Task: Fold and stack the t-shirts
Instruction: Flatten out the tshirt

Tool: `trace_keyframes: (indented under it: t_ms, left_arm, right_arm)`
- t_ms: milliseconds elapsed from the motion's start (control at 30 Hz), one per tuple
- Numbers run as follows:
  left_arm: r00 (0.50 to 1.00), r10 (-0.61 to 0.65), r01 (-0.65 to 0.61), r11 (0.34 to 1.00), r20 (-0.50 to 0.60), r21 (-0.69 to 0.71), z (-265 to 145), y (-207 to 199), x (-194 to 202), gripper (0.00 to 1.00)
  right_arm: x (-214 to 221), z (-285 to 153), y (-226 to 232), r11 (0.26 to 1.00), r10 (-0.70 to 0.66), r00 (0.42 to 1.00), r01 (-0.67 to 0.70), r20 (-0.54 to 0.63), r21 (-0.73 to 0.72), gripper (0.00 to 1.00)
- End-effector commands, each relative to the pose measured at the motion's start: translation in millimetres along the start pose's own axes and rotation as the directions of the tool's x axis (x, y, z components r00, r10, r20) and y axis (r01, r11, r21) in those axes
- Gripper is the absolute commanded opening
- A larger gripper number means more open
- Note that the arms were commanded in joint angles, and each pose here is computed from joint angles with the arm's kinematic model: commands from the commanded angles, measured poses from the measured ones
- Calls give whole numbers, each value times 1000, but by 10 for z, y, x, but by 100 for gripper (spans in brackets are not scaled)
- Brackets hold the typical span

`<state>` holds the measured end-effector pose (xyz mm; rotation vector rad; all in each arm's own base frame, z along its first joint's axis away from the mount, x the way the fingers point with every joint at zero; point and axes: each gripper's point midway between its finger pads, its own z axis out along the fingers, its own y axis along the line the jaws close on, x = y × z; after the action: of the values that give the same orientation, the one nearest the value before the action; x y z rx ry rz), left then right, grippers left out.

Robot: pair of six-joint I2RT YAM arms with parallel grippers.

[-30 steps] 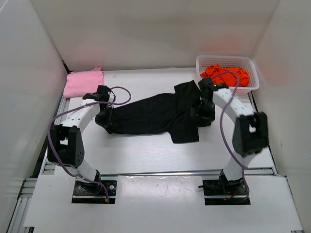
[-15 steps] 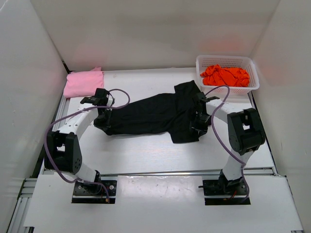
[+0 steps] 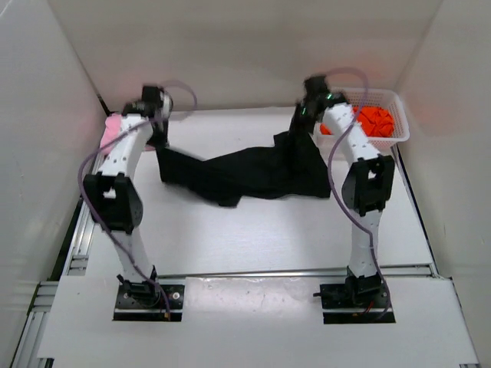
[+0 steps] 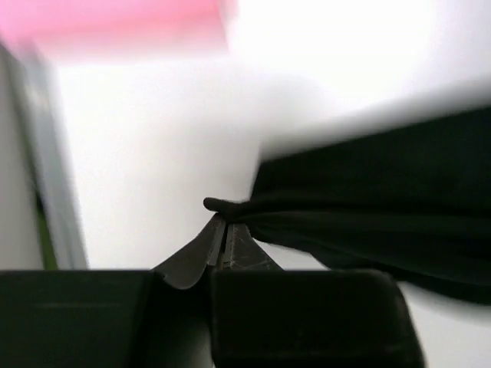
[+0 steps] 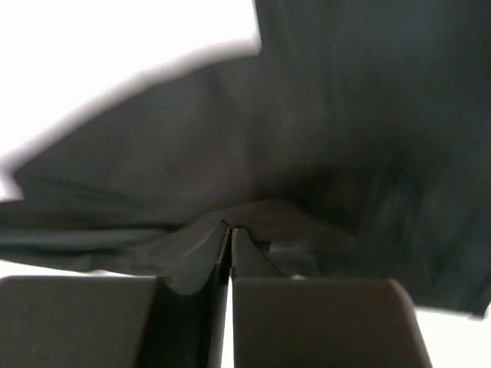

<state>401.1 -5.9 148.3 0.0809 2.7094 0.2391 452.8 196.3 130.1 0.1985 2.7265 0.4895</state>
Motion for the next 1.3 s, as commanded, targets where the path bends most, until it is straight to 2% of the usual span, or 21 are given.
trace_keyframes:
  t_ms: [0,33,67,100,133,167,233,333,367,433,467,500,567,600,667,700,800,833,967,1200,1267]
  left_arm:
    - [909,-121,184,975,399,-122,-943,699,-1280,10]
    - [873,-138,220,967,468,-125,-1147,817,-1466,10]
    - [820,-149,253,960,553,-116,-1431,893,-1644,10]
    - [799,-152,263,959,582,-109,-1525,910,-1664,10]
    - [756,-159,281,955,636,-95,-1624,932,-1743,10]
    - [773,-146,255,963,617,-91,-1600,805,-1538,10]
    - [785,-134,210,976,605,-56,-1554,625,-1373,10]
    - [841,-106,156,986,531,-50,-1357,435,-966,10]
    - [861,-94,139,989,499,-52,-1268,378,-788,10]
    - [882,-87,132,989,464,-66,-1169,375,-592,10]
    - [882,-81,124,990,465,-62,-1207,347,-496,10]
    - [911,-69,113,990,407,-85,-1018,337,-279,10]
    - [931,-59,102,989,361,-102,-893,336,-44,10]
    - [952,-47,86,989,304,-118,-738,324,225,10]
    - [971,-23,57,989,238,-137,-573,285,525,10]
    - [986,3,22,989,167,-149,-407,241,828,10]
    - [997,35,-24,987,64,-159,-195,202,1265,10]
    - [999,51,-52,986,-10,-160,-58,186,1543,10]
    - [992,72,-91,979,-107,-183,71,222,1993,10]
    - [989,77,-105,969,-129,-224,55,308,2229,10]
    - [989,77,-104,972,-129,-212,60,287,2232,10]
  right_arm:
    - [-1109,-1557,469,973,79,926,9,369,-232,0]
    - [-1152,-1959,473,955,114,900,17,421,-296,0]
    - [-1139,-2103,450,947,140,886,10,442,-321,0]
    - [-1224,-2285,483,933,166,843,34,511,-359,0]
    - [-1088,-2701,504,922,168,799,80,577,-379,0]
    - [-915,-2415,362,931,170,832,39,529,-362,0]
    - [-751,-2554,319,936,144,817,71,559,-346,0]
    - [-380,-2391,170,945,113,861,60,495,-321,0]
    - [-191,-2150,37,954,119,892,20,437,-301,0]
    - [96,-2077,-1,960,84,905,39,418,-276,0]
    - [330,-1808,-168,972,88,930,-2,357,-233,0]
    - [469,-1831,-179,971,81,930,8,359,-238,0]
    - [747,-1666,-276,978,68,944,1,324,-208,0]
    - [1053,-1509,-377,982,64,960,-12,274,-187,0]
    - [1348,-1362,-493,987,76,970,-40,232,-157,0]
    - [1653,-1217,-587,990,68,981,-44,181,-135,0]
    - [2292,-926,-728,993,65,997,-60,49,-99,0]
    - [2455,-848,-761,994,65,998,-65,6,-85,0]
    - [3070,-645,-847,998,47,989,-52,-142,-32,0]
    - [3446,-541,-935,1000,9,970,-3,-244,24,0]
    - [3247,-517,-879,999,8,977,1,-212,44,0]
